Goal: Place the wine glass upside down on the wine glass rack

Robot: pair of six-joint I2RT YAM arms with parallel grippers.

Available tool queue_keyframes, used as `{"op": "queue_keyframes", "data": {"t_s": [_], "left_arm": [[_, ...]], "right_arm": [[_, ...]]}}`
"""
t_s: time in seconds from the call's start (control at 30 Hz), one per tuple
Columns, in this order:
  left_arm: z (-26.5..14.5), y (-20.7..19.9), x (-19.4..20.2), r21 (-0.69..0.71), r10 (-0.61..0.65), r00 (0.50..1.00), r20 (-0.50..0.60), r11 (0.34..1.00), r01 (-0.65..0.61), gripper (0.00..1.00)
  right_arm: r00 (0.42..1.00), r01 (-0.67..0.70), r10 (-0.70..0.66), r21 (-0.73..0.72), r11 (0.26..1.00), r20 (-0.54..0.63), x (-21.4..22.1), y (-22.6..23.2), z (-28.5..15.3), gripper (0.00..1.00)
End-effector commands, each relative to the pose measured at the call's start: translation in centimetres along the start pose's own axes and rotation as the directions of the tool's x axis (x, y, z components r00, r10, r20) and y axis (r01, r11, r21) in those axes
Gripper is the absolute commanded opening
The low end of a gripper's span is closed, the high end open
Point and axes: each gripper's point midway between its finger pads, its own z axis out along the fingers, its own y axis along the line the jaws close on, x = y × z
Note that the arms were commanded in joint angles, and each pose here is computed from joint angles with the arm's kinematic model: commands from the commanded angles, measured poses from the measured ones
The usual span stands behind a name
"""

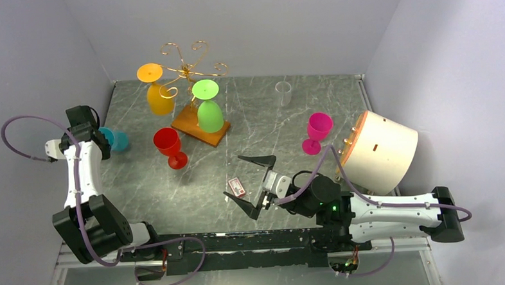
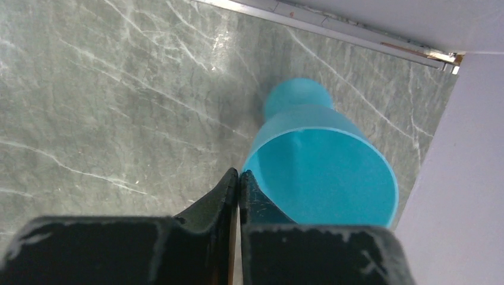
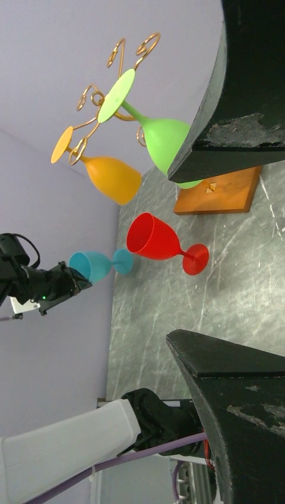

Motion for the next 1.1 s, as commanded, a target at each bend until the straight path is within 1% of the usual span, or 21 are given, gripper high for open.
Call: {"op": "queue_keyframes", "data": {"t_s": [0.0,0.13,0.3,0.4,0.57,0.7,0.83,0.93,1.07], "left_arm": [[0.5,0.9,0.4,-0.022,0.008,1.000,-0.025,1.000,-0.008,0.07],[0.3,0.6,0.6,-0.011,0.012,0.999,-0.044,1.000,-0.013,0.07],[-1.3,-0.5,-0.2,0.032,0.000,0.999,-0.041,0.999,0.001,0.07],[-2.6,-1.0,-0.6,0.076,-0.009,0.999,-0.041,0.997,0.012,0.07],[-4.6,-2.0,-1.8,0.155,-0.012,1.000,-0.021,0.988,0.015,0.07],[-6.8,-3.0,-2.8,0.240,-0.014,1.000,-0.008,0.971,0.016,0.07],[-10.0,-4.6,-3.1,0.386,0.009,1.000,-0.027,0.922,0.003,0.07],[-12.8,-5.8,-3.2,0.507,0.046,0.998,-0.039,0.862,-0.020,0.07],[-16.7,-6.6,-2.8,0.619,0.100,0.993,-0.070,0.785,-0.036,0.07]], "right_arm": [[0.999,-0.032,0.031,0.009,0.999,0.045,-1.6,-0.4,-0.1,1.00],[0.998,-0.033,0.032,0.009,0.999,0.047,-1.8,-0.5,-0.1,1.00],[0.998,-0.044,0.043,0.025,0.999,0.055,-2.0,-0.8,0.0,1.00],[0.996,-0.088,0.086,0.068,0.994,0.032,-1.8,-1.3,0.3,1.00],[0.989,-0.125,0.137,0.168,0.978,-0.060,-0.8,-2.8,0.9,1.00],[0.985,-0.148,0.164,0.232,0.961,-0.052,-0.9,-3.9,0.9,1.00],[0.982,-0.177,0.188,0.272,0.946,-0.015,-1.6,-4.7,0.6,1.00],[0.975,-0.214,0.223,0.305,0.928,0.008,-2.0,-5.4,0.5,0.99],[0.965,-0.250,0.260,0.348,0.904,0.017,-2.1,-6.0,0.7,0.95]]}}
